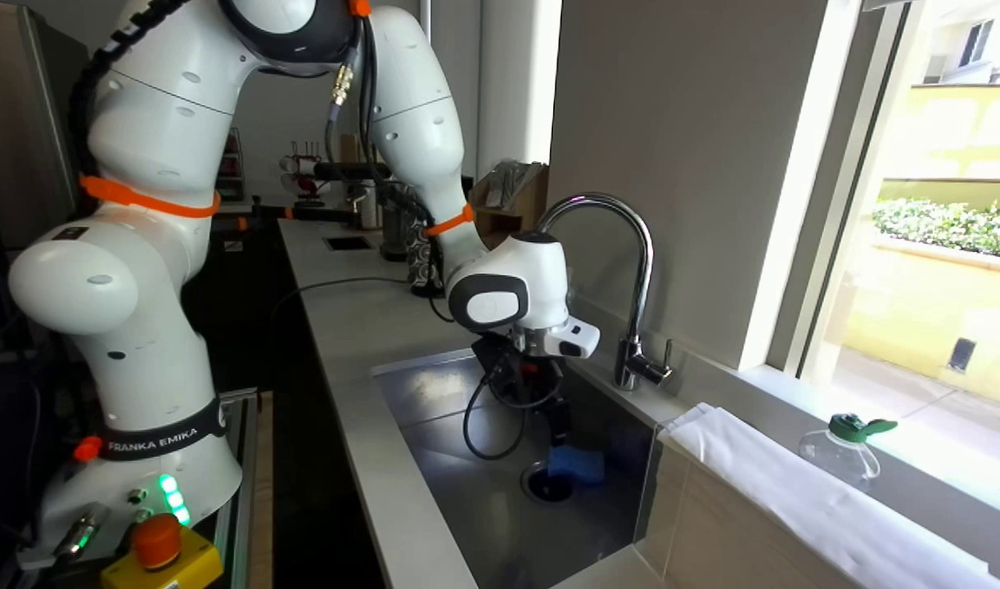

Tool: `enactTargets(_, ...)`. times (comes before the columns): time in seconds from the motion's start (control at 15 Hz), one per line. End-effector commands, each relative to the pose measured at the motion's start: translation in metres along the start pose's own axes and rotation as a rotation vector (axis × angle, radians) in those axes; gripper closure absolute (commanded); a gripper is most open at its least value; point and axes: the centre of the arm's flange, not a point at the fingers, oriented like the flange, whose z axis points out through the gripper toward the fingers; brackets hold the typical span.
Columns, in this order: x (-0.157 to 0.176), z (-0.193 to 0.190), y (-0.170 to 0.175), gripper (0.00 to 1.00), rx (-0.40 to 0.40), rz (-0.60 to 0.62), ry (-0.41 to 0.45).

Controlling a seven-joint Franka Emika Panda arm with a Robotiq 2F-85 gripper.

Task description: Close the tap faucet

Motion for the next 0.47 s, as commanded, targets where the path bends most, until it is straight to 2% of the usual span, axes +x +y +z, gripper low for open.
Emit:
enactTargets(0.0, -0.021, -0.024, 0.009, 0.0, 0.021, -0.018, 0.025)
enactTargets(0.13, -0.023, -0.033, 0.012, 0.0, 0.04, -0.022, 0.03)
enactTargets(0.2, -0.009, -0.019, 0.008, 0.0, 0.012, -0.007, 0.02)
enactTargets(0.4, -0.011, -0.027, 0.008, 0.0, 0.022, -0.012, 0.032)
